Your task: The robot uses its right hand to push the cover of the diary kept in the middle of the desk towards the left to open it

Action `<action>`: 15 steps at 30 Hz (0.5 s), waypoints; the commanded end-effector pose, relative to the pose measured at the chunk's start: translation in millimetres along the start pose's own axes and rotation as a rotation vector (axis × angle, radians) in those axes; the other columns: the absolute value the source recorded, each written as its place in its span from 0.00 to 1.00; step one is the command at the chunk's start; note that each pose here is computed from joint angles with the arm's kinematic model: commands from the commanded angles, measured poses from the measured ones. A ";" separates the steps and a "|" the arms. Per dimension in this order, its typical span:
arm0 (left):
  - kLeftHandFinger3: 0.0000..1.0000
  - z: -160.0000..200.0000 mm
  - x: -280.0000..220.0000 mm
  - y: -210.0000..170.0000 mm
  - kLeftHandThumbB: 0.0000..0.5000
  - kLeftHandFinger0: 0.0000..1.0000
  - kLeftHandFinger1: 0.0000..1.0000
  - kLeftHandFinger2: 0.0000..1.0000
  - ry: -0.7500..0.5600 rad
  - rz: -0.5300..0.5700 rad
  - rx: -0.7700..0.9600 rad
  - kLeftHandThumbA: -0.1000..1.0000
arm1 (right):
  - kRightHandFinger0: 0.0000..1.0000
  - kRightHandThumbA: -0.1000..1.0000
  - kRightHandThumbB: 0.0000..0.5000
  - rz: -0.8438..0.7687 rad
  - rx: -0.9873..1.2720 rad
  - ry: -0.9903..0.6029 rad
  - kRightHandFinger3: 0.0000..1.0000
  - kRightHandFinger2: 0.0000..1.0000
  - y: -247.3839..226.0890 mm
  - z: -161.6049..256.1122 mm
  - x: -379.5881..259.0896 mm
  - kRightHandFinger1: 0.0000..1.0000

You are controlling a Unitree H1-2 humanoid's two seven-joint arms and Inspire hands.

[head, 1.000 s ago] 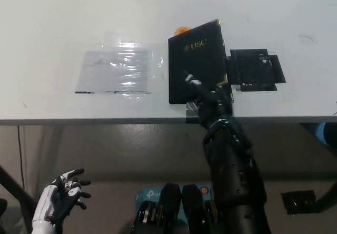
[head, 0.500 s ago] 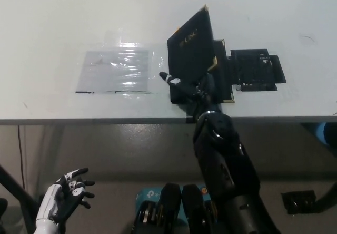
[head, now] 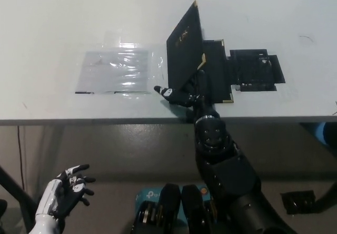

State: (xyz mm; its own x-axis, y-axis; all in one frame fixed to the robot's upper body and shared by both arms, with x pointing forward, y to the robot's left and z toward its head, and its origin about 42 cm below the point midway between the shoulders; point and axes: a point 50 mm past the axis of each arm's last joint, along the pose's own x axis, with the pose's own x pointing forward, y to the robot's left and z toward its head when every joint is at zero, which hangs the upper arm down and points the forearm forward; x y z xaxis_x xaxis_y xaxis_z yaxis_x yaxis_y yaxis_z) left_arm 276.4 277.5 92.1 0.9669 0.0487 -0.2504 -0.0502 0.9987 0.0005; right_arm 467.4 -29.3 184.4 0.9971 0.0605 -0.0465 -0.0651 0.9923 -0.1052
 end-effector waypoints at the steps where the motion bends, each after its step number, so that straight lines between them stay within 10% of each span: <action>1: 0.67 17.9 6.5 -0.4 0.69 0.32 0.39 0.49 -0.042 -0.043 0.037 0.35 | 1.00 1.00 0.34 0.089 -0.154 -0.107 1.00 0.97 18.6 8.8 -1.5 0.99; 3: 0.66 19.8 7.6 -0.5 0.70 0.32 0.39 0.48 -0.041 -0.042 0.044 0.34 | 1.00 1.00 0.34 0.118 -0.187 -0.104 1.00 0.98 21.3 3.6 -3.7 1.00; 4: 0.65 20.1 7.3 -0.5 0.69 0.32 0.39 0.48 -0.042 -0.044 0.045 0.34 | 0.53 1.00 0.37 0.133 -0.214 -0.106 1.00 0.63 23.9 0.6 -4.9 0.57; 6: 0.66 21.7 7.8 -0.9 0.67 0.32 0.39 0.48 -0.052 -0.055 0.056 0.32 | 0.03 1.00 0.29 0.197 -0.328 -0.123 0.90 0.21 32.3 -14.1 -11.2 0.07; 7: 0.67 22.2 8.8 -1.7 0.68 0.32 0.39 0.48 -0.051 -0.058 0.060 0.31 | 0.00 1.00 0.29 0.230 -0.367 -0.123 0.85 0.11 35.1 -18.1 -14.0 0.00; 11: 0.67 21.3 11.1 -5.3 0.75 0.30 0.39 0.48 -0.048 -0.064 0.066 0.33 | 0.03 1.00 0.35 0.254 -0.417 -0.140 1.00 0.29 44.7 -19.5 -17.7 0.14; 12: 0.63 22.4 12.2 -7.7 0.77 0.29 0.37 0.47 -0.049 -0.067 0.071 0.34 | 0.39 1.00 0.34 0.281 -0.434 -0.156 1.00 0.65 55.0 -11.1 -20.2 0.55; 14: 0.62 22.6 14.4 -10.6 0.80 0.27 0.35 0.45 -0.053 -0.077 0.074 0.34 | 0.36 1.00 0.33 0.287 -0.466 -0.181 1.00 0.62 56.7 -9.2 -20.6 0.50; 15: 0.58 23.0 15.1 -11.4 0.83 0.25 0.34 0.43 -0.053 -0.070 0.070 0.33 | 0.01 1.00 0.31 0.310 -0.498 -0.233 1.00 0.14 65.3 -4.3 -22.6 0.02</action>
State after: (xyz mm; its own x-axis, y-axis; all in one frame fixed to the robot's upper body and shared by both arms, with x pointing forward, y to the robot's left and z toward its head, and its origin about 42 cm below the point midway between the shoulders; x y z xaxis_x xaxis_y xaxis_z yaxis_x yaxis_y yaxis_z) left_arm 288.5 268.7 99.7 0.9713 -0.0098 -0.2376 0.0162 0.9996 0.0248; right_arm 453.7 -11.0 161.9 0.9701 0.2402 0.0335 -0.1937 0.8505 -0.4890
